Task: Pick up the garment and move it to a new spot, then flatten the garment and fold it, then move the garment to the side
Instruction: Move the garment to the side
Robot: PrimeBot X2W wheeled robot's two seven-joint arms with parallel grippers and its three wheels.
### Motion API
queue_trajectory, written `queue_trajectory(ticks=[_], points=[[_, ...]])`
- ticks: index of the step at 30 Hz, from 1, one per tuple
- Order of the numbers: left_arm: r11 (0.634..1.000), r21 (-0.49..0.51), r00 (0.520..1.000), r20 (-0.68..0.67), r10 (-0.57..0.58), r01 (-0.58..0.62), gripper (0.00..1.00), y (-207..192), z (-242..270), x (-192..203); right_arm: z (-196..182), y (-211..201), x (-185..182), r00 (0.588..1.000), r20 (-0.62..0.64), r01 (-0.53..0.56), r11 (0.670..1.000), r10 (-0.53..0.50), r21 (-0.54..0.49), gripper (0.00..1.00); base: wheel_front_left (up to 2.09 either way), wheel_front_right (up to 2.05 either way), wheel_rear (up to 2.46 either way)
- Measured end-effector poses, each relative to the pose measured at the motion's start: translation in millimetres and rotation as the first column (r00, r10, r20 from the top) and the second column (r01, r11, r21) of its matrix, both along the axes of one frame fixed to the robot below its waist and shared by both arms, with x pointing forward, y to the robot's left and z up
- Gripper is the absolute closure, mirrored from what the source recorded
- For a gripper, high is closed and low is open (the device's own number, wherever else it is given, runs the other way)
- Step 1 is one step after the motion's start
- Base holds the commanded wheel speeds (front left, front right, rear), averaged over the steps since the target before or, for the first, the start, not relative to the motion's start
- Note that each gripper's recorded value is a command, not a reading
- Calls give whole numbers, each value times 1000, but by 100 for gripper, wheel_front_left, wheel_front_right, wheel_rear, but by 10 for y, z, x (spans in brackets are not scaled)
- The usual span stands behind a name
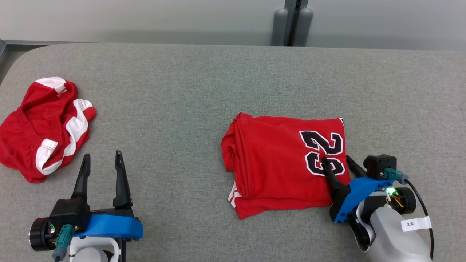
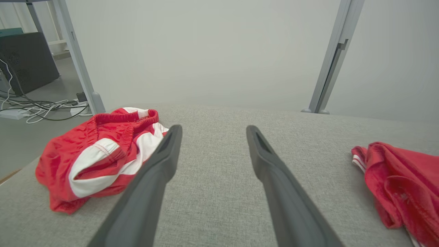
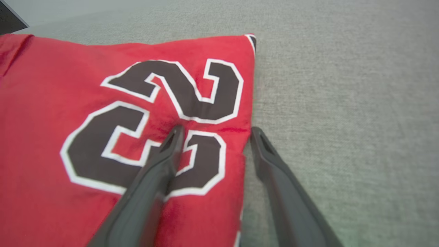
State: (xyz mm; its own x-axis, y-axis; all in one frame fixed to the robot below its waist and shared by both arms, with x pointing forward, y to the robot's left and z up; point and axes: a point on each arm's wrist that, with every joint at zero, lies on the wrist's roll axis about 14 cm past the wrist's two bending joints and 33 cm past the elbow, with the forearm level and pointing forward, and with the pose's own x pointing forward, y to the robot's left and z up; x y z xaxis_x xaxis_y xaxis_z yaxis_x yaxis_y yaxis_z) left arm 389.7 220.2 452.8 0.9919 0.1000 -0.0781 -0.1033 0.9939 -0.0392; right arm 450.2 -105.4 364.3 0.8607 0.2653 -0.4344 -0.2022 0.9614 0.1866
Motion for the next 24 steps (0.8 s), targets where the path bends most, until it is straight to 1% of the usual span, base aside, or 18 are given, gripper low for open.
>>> queue_trajectory(ticks=[2,3,4,6,9,13,17,20,24], points=[[1000,-1,1000,1,-1,1,0,-5,2,6,-6,56,-4,1000,-4,-8,1000,8,16,0,0,0,0],[1000,-4,1000,1,-2,2,0,-7,2,7,8,88,6,1000,2,-14,1000,13,23,65,0,0,0],[1000,-9,1000,2,-3,3,0,-10,2,9,27,126,19,1000,9,-16,999,15,37,100,0,0,0],[1000,-11,1000,3,-5,5,0,-16,3,15,46,190,20,1000,20,-24,998,23,54,100,0,0,0],[1000,-13,1000,5,-9,9,0,-34,1,39,128,141,110,997,65,-31,999,29,37,100,0,0,0],[1000,-13,999,37,-28,29,0,-95,79,170,322,-93,370,988,148,-37,998,44,-44,100,0,0,0],[998,-15,997,50,-62,63,0,-206,71,335,469,-321,635,975,207,-46,990,74,-137,100,0,0,0],[995,-12,993,53,-101,102,0,-335,19,500,548,-598,855,969,235,-28,977,79,-213,100,0,0,0],[988,-12,986,59,-155,156,0,-504,-85,766,615,-1130,1133,966,253,34,950,48,-310,100,0,0,0]])
